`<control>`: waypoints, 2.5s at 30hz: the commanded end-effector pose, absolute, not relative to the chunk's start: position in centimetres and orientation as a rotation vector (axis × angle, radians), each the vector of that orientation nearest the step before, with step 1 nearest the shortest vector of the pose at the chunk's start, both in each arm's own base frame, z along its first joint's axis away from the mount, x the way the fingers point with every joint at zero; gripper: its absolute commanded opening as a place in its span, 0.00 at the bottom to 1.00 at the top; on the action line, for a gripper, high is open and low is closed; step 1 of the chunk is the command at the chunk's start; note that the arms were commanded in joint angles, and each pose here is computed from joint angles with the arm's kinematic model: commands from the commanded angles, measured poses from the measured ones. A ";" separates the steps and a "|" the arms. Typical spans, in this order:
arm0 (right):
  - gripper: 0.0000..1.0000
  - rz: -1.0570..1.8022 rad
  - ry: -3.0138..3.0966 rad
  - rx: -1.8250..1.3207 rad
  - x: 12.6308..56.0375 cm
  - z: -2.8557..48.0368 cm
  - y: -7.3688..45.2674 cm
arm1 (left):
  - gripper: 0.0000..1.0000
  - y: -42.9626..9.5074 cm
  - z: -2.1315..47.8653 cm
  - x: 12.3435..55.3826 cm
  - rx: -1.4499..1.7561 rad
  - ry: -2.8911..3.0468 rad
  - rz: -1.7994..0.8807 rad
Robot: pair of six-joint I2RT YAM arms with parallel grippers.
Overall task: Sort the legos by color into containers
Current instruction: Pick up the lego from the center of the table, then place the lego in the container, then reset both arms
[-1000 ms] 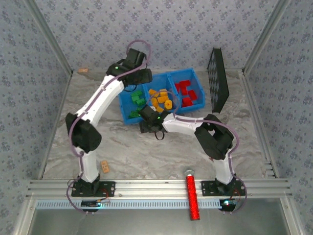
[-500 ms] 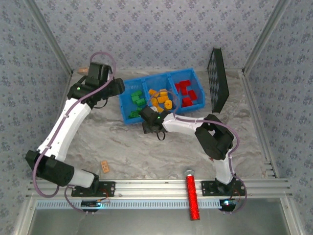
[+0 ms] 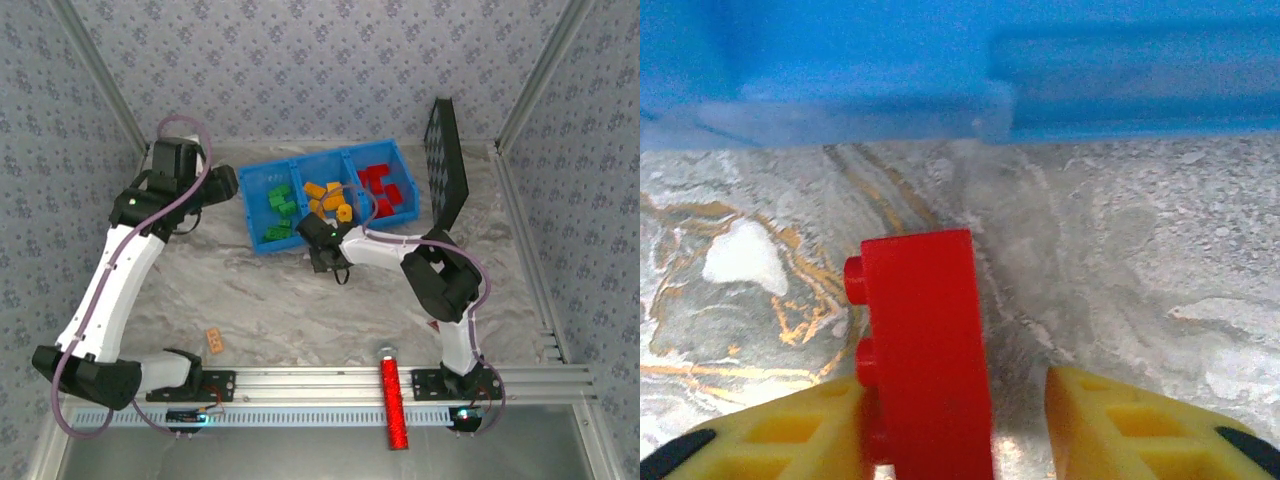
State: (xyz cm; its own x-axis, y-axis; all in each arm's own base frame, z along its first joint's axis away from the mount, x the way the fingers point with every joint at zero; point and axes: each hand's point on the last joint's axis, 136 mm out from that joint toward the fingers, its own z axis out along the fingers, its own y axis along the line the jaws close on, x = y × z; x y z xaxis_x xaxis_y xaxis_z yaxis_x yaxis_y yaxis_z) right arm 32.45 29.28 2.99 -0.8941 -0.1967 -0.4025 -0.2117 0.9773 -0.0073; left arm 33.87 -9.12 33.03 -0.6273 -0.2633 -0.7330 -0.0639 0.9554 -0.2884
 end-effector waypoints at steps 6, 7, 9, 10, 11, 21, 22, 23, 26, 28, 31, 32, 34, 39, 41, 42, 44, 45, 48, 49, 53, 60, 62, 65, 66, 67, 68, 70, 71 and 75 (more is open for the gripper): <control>0.24 0.055 2.750 -0.346 32.4 4.0 27.4 | 0.66 -8.6 31.3 30.1 -0.152 2.321 -0.293; 0.23 0.071 2.750 -0.354 32.5 4.8 27.0 | 0.66 -8.5 30.8 29.6 -0.147 2.334 -0.298; 0.22 0.082 2.745 -0.382 32.4 6.9 26.0 | 0.66 -8.8 29.9 28.4 -0.113 2.371 -0.317; 0.22 0.088 2.735 -0.396 32.5 8.3 25.5 | 0.66 -8.8 29.4 27.8 -0.105 2.396 -0.320; 0.22 0.091 2.717 -0.412 32.5 9.9 24.9 | 0.66 -8.8 28.8 27.2 -0.095 2.421 -0.324; 0.22 0.140 2.549 -0.284 38.4 22.3 19.5 | 0.66 -8.9 24.2 23.5 -0.142 2.558 -0.396; 0.21 0.137 2.534 -0.261 39.4 22.7 19.0 | 0.66 -8.9 24.0 23.2 -0.151 2.563 -0.402; 0.21 0.133 2.516 -0.237 40.5 23.1 18.5 | 0.66 -8.9 23.8 22.9 -0.159 2.570 -0.410; 0.21 0.120 2.498 -0.180 43.1 23.0 17.2 | 0.66 -8.8 22.9 22.0 -0.173 2.587 -0.417; 0.21 0.116 2.501 -0.155 44.7 22.2 16.7 | 0.65 -8.7 22.5 21.3 -0.180 2.607 -0.423; 0.21 0.129 2.516 -0.115 46.9 21.2 16.1 | 0.64 -9.2 22.1 20.2 -0.202 2.649 -0.472; 0.21 0.134 2.520 -0.104 47.6 20.7 16.0 | 0.64 -9.3 22.0 19.8 -0.208 2.658 -0.495; 0.21 0.139 2.531 -0.083 48.9 20.1 15.7 | 0.64 -9.4 21.7 18.8 -0.226 2.665 -0.524; 0.22 0.148 2.567 -0.069 51.6 17.7 15.3 | 0.77 -8.8 20.0 16.7 -0.306 2.682 -0.531; 0.23 0.157 2.584 -0.062 52.2 16.8 15.4 | 0.88 -8.9 19.6 16.4 -0.326 2.680 -0.548; 0.24 0.160 2.593 -0.057 52.4 16.4 15.4 | 0.99 -8.9 19.5 16.3 -0.334 2.680 -0.551; 0.24 0.164 2.618 -0.049 52.9 15.2 15.3 | 1.00 -8.9 19.3 16.2 -0.344 2.679 -0.556; 0.24 0.161 2.630 -0.046 53.1 14.5 15.3 | 1.00 -8.9 19.3 16.1 -0.347 2.677 -0.553; 0.26 0.154 2.659 -0.042 53.5 12.7 15.2 | 1.00 -8.7 19.5 15.9 -0.342 2.677 -0.535; 0.27 0.156 2.666 -0.038 53.6 12.2 15.1 | 1.00 -8.6 19.5 15.8 -0.341 2.680 -0.528; 0.33 0.165 2.671 -0.037 54.4 11.0 15.2 | 1.00 -8.7 19.4 15.4 -0.325 2.706 -0.533; 0.40 0.150 2.683 -0.037 55.0 10.5 14.7 | 1.00 -9.2 18.4 15.4 -0.323 2.727 -0.551; 0.41 0.146 2.662 -0.053 55.0 11.5 14.6 | 1.00 -9.1 18.6 15.8 -0.307 2.711 -0.539; 0.46 0.139 2.615 -0.077 54.7 13.9 14.5 | 1.00 -9.0 19.6 17.3 -0.228 2.641 -0.501; 0.48 0.137 2.601 -0.082 54.5 14.8 14.3 | 1.00 -8.8 20.0 18.0 -0.209 2.610 -0.471; 0.50 0.135 2.584 -0.090 54.2 16.0 14.3 | 1.00 -8.4 20.6 19.0 -0.193 2.567 -0.427; 0.52 0.138 2.564 -0.097 53.8 17.2 14.2 | 1.00 -7.7 21.2 20.1 -0.188 2.519 -0.367; 0.57 0.141 2.534 -0.110 53.0 19.4 14.0 | 1.00 -6.2 22.1 22.4 -0.215 2.426 -0.239; 0.61 0.144 2.515 -0.120 52.4 20.7 13.9 | 1.00 -5.6 22.9 23.8 -0.219 2.367 -0.192; 0.85 0.162 2.445 -0.145 49.5 24.8 13.3 | 1.00 -2.1 24.8 28.0 -0.204 2.156 0.086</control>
